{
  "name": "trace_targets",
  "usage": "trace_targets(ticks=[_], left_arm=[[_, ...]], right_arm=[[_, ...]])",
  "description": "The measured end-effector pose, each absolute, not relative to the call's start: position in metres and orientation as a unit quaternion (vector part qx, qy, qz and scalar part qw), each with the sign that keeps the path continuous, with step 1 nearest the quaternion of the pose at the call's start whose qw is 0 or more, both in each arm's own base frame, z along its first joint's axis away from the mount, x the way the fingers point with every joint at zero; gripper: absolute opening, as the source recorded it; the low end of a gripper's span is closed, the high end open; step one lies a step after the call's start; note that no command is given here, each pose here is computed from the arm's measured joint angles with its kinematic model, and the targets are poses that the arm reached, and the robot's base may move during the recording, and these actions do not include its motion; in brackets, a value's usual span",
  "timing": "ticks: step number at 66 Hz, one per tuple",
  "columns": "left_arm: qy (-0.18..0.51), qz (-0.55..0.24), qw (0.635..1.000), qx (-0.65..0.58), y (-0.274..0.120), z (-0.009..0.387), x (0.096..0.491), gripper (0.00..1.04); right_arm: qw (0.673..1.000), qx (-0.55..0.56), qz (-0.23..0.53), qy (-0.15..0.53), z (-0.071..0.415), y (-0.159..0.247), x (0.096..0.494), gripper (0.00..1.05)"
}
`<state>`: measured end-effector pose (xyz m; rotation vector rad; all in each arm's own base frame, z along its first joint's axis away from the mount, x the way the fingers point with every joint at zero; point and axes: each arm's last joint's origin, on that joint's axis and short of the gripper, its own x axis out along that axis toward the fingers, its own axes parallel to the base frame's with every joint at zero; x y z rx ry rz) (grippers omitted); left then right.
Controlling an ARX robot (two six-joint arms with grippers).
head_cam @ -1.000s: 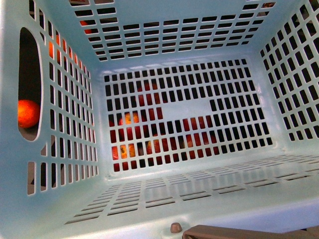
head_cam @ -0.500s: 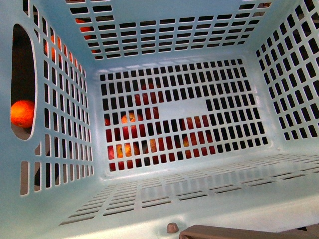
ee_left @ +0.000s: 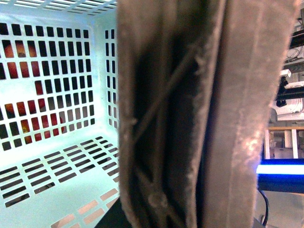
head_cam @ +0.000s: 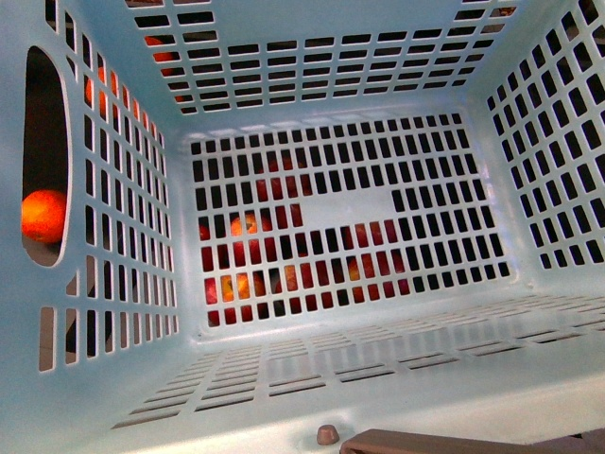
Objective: Pick mango and avocado into basket
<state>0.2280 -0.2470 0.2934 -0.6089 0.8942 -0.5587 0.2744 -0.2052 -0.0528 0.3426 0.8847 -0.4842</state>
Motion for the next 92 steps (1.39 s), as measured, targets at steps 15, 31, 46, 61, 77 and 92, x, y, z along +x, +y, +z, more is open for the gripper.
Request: trace_targets(ticks=[15, 31, 46, 61, 77, 92], left_arm=[[0.42, -0.262, 0.82, -0.286, -0.247, 0.293, 0.228, 0.14], [0.421, -0.263, 0.82, -0.286, -0.247, 0.293, 0.228, 0.14], [0.42, -0.263, 0.82, -0.286, -0.247, 0.293, 0.228, 0.14], [0.42, -0.263, 0.82, -0.286, -0.247, 0.293, 0.228, 0.14], [0.42, -0.263, 0.82, -0.286, -0.247, 0.293, 0.228, 0.14], [0.421, -0.263, 0.82, -0.286, -0.247, 0.293, 0.228, 0.14]], right_arm=[[0.859, 0.171, -0.233, 0.422, -0.065, -0.206, 0.296, 0.96], [0.857, 0.169, -0.239, 0.424, -0.072, -0.208, 0.31, 0.96], [0.854, 0.165, -0.244, 0.429, -0.079, -0.209, 0.32, 0.96], [0.849, 0.162, -0.244, 0.44, -0.088, -0.203, 0.323, 0.84], [0.85, 0.17, -0.238, 0.439, -0.087, -0.2, 0.321, 0.62], [0.86, 0.185, -0.214, 0.425, -0.063, -0.196, 0.31, 0.61]])
